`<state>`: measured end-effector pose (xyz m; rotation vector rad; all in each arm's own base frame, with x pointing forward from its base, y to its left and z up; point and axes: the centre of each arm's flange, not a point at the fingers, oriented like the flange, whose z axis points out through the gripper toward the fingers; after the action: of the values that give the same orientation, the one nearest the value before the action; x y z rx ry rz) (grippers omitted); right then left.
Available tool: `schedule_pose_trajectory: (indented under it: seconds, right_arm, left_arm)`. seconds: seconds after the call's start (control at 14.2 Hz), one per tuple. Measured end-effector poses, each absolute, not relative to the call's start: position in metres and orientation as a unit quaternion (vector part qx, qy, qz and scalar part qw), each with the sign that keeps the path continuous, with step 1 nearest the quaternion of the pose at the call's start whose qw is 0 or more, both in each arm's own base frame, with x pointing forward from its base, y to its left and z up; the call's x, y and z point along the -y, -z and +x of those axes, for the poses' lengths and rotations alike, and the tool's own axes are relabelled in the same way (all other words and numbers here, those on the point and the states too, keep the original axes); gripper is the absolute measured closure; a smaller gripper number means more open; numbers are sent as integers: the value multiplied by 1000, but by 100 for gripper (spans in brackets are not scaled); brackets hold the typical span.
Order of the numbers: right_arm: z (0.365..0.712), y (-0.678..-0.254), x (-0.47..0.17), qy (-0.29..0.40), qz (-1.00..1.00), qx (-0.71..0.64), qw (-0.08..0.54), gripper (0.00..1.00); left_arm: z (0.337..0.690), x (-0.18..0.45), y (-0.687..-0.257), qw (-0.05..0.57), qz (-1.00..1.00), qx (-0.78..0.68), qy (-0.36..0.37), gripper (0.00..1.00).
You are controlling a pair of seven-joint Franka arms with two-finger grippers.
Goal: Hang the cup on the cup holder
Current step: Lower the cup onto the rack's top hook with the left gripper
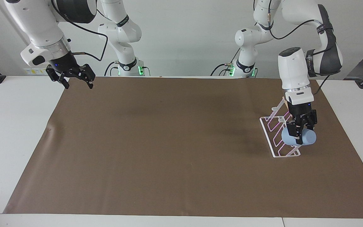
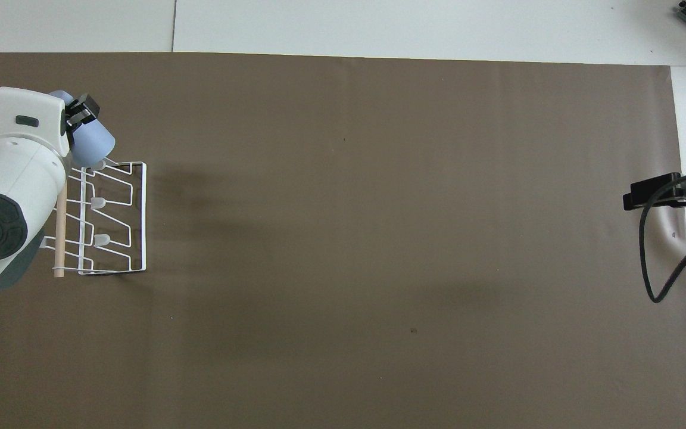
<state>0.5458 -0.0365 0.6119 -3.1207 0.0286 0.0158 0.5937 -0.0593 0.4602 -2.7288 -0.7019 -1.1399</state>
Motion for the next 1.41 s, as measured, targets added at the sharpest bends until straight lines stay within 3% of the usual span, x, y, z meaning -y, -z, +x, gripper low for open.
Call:
schedule_pose_trajectory:
  seconds: [1.27,1.41]
  right_arm:
    - [546,-611,39,-6,-1000,-11,10,0]
    - [546,-611,38,-6,-1000,-11,10,0]
  left_arm:
    - [585,60,-447,51,-899,229,371,26]
    - [585,59,-447,51,-898,230,371,11]
